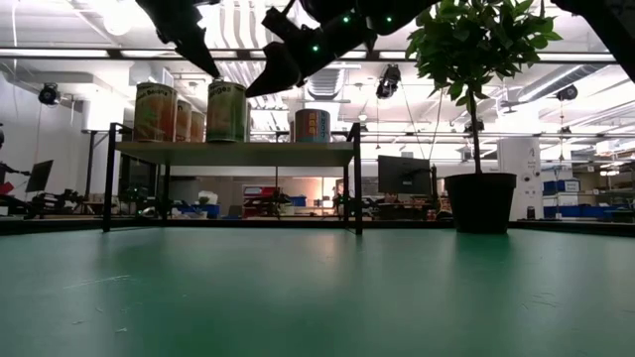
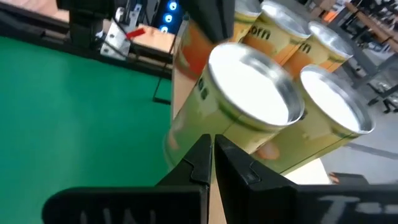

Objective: Pick and place cans onto a shelf
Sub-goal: Put the light green can on the shelf aligned with the light green can

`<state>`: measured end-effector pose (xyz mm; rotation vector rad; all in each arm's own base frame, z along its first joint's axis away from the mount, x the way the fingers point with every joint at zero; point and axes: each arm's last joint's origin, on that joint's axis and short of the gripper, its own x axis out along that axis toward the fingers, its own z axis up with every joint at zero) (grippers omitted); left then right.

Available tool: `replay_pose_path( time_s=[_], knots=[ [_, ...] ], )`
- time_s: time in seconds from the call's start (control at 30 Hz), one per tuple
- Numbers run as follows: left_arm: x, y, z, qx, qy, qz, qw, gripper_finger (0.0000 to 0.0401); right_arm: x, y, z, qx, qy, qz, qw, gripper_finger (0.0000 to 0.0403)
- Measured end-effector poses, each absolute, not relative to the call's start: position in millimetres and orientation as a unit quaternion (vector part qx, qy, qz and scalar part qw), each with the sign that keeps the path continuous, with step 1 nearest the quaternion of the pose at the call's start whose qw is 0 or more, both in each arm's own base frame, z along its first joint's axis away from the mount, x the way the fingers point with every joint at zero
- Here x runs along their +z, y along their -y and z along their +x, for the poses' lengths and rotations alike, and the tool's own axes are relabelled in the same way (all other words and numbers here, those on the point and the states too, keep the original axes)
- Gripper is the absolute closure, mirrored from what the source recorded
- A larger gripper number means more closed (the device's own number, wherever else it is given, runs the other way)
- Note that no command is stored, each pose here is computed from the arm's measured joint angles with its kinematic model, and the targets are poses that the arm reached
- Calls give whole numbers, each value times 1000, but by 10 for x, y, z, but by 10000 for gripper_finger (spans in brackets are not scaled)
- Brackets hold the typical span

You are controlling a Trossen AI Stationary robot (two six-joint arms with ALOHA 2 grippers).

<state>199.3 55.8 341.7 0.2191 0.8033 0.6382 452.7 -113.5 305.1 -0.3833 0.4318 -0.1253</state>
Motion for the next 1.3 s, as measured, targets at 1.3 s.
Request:
replay_pose_path(
  time_s=[1.3],
  knots=[
    [3529, -307, 2039, 299, -300, 34, 905, 401, 3300, 1005, 4357, -60, -177, -210, 960, 394]
  ],
)
